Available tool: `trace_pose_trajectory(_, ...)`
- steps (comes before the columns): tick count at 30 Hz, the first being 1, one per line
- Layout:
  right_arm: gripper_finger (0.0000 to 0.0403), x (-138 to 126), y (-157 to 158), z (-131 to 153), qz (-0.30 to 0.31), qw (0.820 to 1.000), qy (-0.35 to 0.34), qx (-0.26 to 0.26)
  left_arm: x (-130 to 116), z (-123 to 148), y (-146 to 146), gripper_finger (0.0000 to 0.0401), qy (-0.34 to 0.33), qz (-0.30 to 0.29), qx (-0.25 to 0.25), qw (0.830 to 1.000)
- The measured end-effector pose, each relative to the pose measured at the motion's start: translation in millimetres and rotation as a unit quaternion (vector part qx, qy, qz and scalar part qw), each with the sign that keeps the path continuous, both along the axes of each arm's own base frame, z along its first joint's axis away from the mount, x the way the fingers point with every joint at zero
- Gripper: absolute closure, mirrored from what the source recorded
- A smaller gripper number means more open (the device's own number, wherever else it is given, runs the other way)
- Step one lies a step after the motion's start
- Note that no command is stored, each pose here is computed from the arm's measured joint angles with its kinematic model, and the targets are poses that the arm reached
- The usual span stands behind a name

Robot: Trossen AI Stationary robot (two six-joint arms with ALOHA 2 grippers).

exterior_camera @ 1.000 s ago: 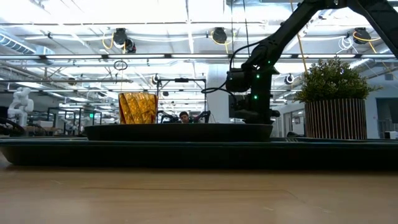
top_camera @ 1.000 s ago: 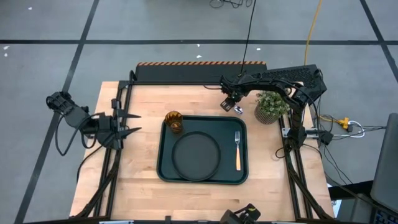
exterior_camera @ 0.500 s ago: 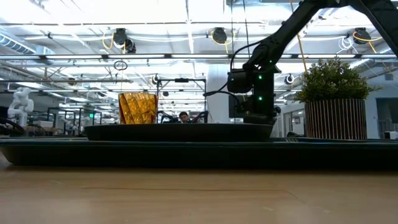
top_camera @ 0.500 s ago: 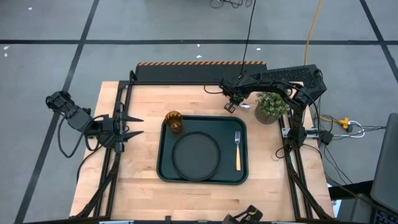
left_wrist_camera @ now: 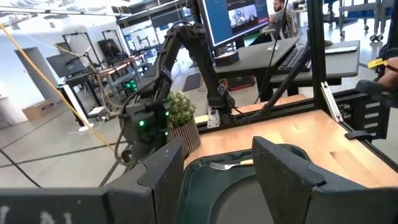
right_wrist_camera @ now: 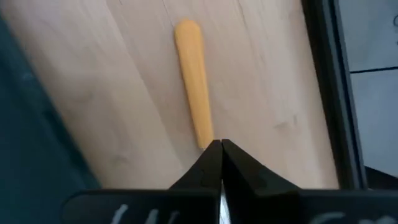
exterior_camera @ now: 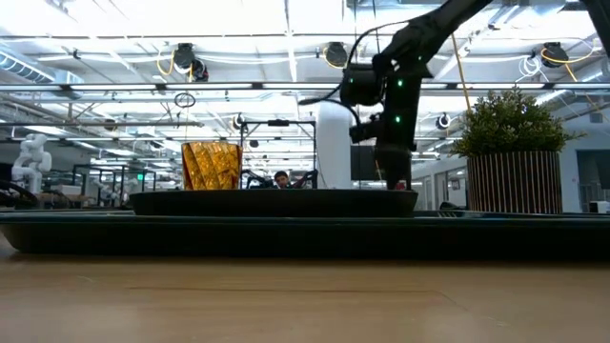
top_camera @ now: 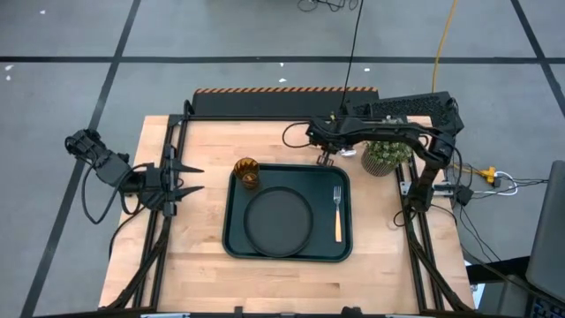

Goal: Pick and place plate/cup/fork/spoon on tray
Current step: Put the orange spoon on the black tray

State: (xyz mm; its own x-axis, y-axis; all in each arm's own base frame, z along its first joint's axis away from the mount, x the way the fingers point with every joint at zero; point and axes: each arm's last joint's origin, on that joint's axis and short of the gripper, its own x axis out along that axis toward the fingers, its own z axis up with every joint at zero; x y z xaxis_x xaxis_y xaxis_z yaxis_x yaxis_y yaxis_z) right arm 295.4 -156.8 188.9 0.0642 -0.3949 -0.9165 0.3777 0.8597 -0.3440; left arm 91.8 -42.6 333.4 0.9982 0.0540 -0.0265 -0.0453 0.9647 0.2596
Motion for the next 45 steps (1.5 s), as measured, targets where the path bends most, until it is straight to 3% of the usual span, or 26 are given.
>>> trace_pose_trajectory(7, 0.039, -6, -14, 2, -0.004, 0.997, -0.048, 0.058, 0, 1, 0, 0.0208, -0.002, 0.0, 0.003, 1.0)
trace_pose_trajectory(16, 0.0255, -22, -38, 1, 0.004, 0.995, -0.057, 0.079, 0, 0, 0, 0.0208, 0.002, 0.0, 0.004, 1.0)
trace_pose_trajectory(20, 0.0218, -28, -35, -9, 0.01, 0.994, -0.044, 0.097, 0, -1, 0, 0.0208, 0.004, 0.0, 0.006, 1.0)
trace_pose_trajectory(28, 0.0226, -40, -25, -38, 0.026, 0.992, -0.034, 0.121, 0, -2, 0, 0.0208, 0.007, 0.0, 0.008, 1.0)
trace_pose_trajectory(36, 0.0237, -38, -30, -39, 0.071, 0.99, -0.053, 0.106, 0, -2, 0, 0.0208, 0.007, 0.0, 0.008, 1.0)
trace_pose_trajectory(45, 0.0234, -42, -43, -58, 0.068, 0.99, -0.035, 0.122, 0, -2, 0, 0.0208, 0.009, 0.003, 0.01, 1.0)
